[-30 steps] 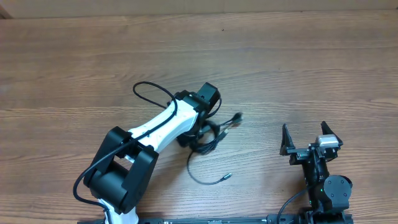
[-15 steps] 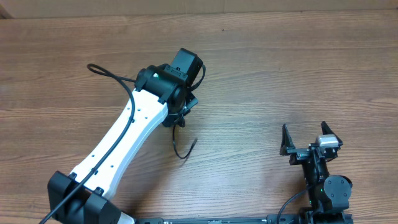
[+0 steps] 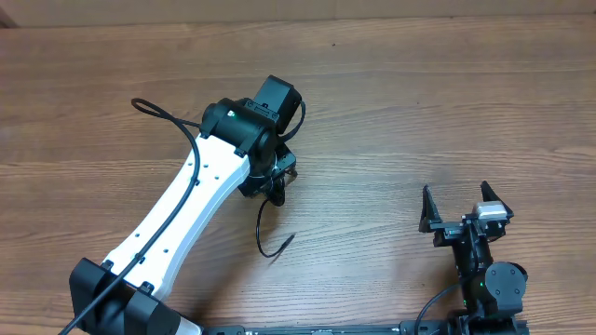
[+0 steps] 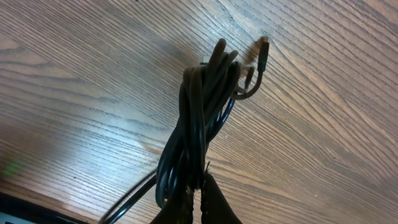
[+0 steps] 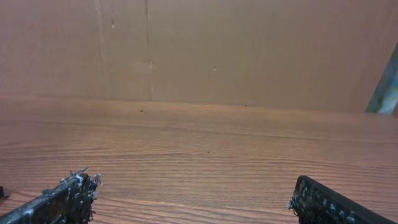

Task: Untangle cables
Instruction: 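Grasp the black cable coil with the left gripper and lift, then reach the right gripper toward the cable held by the left gripper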

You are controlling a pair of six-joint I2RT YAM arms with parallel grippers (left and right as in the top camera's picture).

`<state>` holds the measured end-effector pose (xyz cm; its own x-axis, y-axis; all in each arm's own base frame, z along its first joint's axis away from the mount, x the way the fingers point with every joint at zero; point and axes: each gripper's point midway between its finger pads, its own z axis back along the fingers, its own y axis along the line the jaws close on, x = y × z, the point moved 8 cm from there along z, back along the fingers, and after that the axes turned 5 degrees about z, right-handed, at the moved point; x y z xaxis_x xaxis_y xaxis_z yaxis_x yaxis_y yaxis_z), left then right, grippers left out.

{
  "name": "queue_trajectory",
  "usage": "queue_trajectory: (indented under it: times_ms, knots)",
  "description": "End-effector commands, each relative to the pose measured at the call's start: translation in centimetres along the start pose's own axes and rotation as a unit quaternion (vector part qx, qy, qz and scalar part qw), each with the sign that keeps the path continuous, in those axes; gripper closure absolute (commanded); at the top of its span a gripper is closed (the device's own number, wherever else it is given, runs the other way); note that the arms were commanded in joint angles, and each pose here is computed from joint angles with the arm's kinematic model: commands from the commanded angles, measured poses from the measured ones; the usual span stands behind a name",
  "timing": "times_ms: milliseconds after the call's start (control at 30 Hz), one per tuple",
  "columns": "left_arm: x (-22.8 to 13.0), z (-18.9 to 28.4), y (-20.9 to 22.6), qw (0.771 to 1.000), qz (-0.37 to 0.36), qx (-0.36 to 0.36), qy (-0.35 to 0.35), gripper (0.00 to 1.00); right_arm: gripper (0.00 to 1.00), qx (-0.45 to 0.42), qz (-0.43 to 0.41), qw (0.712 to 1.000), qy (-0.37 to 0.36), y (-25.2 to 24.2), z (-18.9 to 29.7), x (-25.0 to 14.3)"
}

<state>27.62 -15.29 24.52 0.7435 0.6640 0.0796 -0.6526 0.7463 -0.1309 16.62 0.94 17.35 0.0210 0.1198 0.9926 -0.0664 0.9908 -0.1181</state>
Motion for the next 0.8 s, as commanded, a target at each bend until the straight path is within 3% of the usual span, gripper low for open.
queue_trajectory:
  times_ms: [0,367,433,500,567,667,733,767]
  knots:
    - [-0.2,1.1,-0.3,1.0,-0.007,-0.025,0.01,0.96,0.0,0.0,0.001,1.0,-0.003,0.0,0.0,-0.2]
    - [-0.5,1.1,-0.3,0.999,-0.004,-0.03,0.022,0.96,0.0,0.01,0.0,1.0,-0.006,0.2,0.0,-0.1]
    - [-0.5,1.1,-0.4,0.999,0.012,-0.03,0.022,0.96,0.0,0.051,-0.046,0.998,-0.011,1.0,0.0,0.1]
    - [-0.4,1.1,-0.5,0.999,0.024,-0.033,0.021,0.96,0.0,0.095,-0.147,0.984,-0.008,1.7,0.2,0.3]
    - [-0.3,1.1,-0.7,0.999,0.03,-0.041,0.019,0.96,0.0,0.141,-0.272,0.952,0.008,2.5,0.4,0.5]
    - [-0.3,1.2,-1.1,0.998,0.031,-0.054,0.019,0.96,0.0,0.226,-0.45,0.861,0.068,4.2,1.0,0.8]
    - [-0.3,1.2,-1.5,0.997,0.03,-0.066,0.023,0.96,0.0,0.282,-0.529,0.79,0.127,5.4,1.8,0.9]
    - [-0.3,1.2,-1.6,0.997,0.03,-0.068,0.024,0.96,0.0,0.292,-0.543,0.775,0.138,5.6,1.9,1.0]
